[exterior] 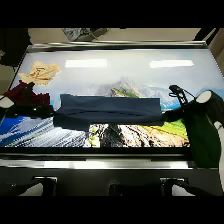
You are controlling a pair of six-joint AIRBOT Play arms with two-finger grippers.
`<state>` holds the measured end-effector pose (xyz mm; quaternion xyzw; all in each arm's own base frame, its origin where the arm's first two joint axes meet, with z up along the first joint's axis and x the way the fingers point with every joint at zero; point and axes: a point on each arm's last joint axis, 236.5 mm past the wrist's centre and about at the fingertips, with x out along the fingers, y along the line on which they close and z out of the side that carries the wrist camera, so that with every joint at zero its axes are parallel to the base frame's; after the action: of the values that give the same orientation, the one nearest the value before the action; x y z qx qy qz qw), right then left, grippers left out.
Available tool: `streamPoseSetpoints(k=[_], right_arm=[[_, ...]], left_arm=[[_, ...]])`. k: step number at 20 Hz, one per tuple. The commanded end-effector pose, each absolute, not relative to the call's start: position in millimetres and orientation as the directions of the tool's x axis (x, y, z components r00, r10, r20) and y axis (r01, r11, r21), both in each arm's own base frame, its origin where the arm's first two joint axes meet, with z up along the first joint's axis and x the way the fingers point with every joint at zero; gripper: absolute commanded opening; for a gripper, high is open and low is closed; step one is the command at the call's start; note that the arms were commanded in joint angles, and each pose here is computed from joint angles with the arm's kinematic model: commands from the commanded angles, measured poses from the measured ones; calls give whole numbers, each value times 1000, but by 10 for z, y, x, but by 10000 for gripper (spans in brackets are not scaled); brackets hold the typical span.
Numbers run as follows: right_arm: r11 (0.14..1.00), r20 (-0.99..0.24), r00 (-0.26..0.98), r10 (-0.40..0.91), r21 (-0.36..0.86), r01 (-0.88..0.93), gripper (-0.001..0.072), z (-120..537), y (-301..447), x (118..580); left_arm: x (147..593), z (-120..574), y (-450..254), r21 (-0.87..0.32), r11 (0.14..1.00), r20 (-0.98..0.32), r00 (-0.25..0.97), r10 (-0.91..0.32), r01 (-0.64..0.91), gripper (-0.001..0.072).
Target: Fold the shirts.
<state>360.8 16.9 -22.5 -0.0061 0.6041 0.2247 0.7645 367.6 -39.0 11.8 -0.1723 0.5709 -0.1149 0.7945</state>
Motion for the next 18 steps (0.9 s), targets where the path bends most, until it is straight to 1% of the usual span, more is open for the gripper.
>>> streamPoseSetpoints(k=[1, 3, 5, 7, 10, 11, 12, 13, 14, 15, 16, 18], right_arm=[[924, -934, 223, 278, 196, -329, 48, -292, 140, 4221], [931, -941, 193, 278, 215, -294, 48, -422, 106, 4407], [933, -939, 186, 290, 234, -274, 49, -520, 111, 4555], [932, -934, 174, 313, 266, -247, 49, -681, 151, 4611], [923, -937, 94, 335, 307, -230, 51, -942, 193, 4505], [921, -936, 82, 342, 316, -229, 53, -963, 208, 4483], [920, -934, 91, 345, 317, -230, 124, -926, 210, 4502], [913, -932, 99, 349, 314, -262, 409, -831, 187, 4518], [884, -919, 124, 373, 313, -347, 622, -671, 188, 4550], [871, -904, 147, 402, 329, -364, 629, -524, 158, 4563], [865, -882, 172, 440, 364, -345, 657, -399, 80, 4560], [851, -847, 175, 503, 450, -270, 670, -342, -124, 4480]], left_arm=[[4224, 170, -361, -404, 915, -858, 343, -382, 8, 23], [4549, 67, -326, -408, 913, -862, 324, -390, 14, 24], [4740, -126, -368, -421, 907, -873, 263, -411, 18, 24], [4812, -400, -453, -436, 900, -883, 187, -431, 13, 24], [4798, -741, -515, -448, 893, -889, 120, -441, -37, 27], [4792, -781, -514, -450, 891, -890, 113, -442, -58, 72], [4792, -770, -507, -450, 891, -890, 114, -442, -60, 278], [4769, -715, -490, -452, 890, -889, 107, -445, -57, 539], [4756, -631, -469, -454, 890, -888, 107, -447, -47, 552], [4752, -521, -438, -453, 891, -887, 119, -447, -33, 550], [4763, -396, -408, -450, 893, -885, 144, -443, -23, 550], [4786, -119, -382, -443, 897, -878, 201, -434, 0, 549]])
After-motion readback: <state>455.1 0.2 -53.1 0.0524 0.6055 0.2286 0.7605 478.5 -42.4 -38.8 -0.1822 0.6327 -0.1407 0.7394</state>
